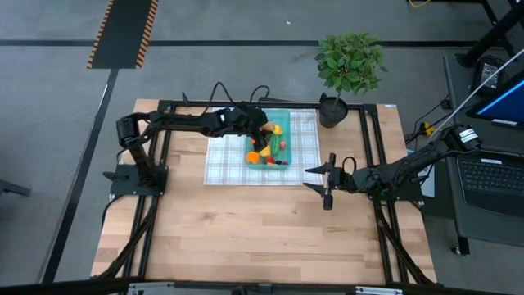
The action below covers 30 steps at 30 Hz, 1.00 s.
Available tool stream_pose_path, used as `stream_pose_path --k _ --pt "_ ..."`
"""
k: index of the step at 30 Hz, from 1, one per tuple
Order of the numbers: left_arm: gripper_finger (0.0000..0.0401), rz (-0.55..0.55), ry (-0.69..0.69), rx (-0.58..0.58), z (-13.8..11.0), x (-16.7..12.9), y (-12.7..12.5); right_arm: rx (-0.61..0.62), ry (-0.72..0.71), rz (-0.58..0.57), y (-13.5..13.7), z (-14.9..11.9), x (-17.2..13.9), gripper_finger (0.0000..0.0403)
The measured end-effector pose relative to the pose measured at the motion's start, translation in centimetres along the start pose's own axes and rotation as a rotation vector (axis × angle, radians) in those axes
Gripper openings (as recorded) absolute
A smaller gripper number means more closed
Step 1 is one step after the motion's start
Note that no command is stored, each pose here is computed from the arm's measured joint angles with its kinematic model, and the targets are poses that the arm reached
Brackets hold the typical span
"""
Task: Pick and placing Produce into tupperware
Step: Put the brown potato into the green bin
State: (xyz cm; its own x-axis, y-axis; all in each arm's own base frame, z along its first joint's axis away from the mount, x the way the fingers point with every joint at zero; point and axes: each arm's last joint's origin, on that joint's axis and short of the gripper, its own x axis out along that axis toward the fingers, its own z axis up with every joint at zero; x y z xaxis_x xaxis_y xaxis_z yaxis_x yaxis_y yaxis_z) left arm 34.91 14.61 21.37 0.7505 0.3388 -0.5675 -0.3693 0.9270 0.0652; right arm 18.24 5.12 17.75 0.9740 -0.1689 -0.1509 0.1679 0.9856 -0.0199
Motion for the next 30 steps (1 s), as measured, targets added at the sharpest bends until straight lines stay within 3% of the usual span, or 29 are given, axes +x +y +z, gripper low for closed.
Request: stream_pose_path --k 6,17,30 --pt "0.0156 -0.042 0.07 -0.006 -0.4 2.7 0.7 0.0 0.013 -0.001 0.0 -0.1 0.0 0.0223" --pt "0.0156 -0.065 0.297 0.084 0.1 6.4 1.5 -0.007 0.026 -0.001 0.0 -0.3 0.0 0.0223" --pt "0.0171 -0.055 0.351 0.129 -0.8 8.5 1.5 -0.016 0.038 -0.003 0.0 -0.4 0.0 0.0223"
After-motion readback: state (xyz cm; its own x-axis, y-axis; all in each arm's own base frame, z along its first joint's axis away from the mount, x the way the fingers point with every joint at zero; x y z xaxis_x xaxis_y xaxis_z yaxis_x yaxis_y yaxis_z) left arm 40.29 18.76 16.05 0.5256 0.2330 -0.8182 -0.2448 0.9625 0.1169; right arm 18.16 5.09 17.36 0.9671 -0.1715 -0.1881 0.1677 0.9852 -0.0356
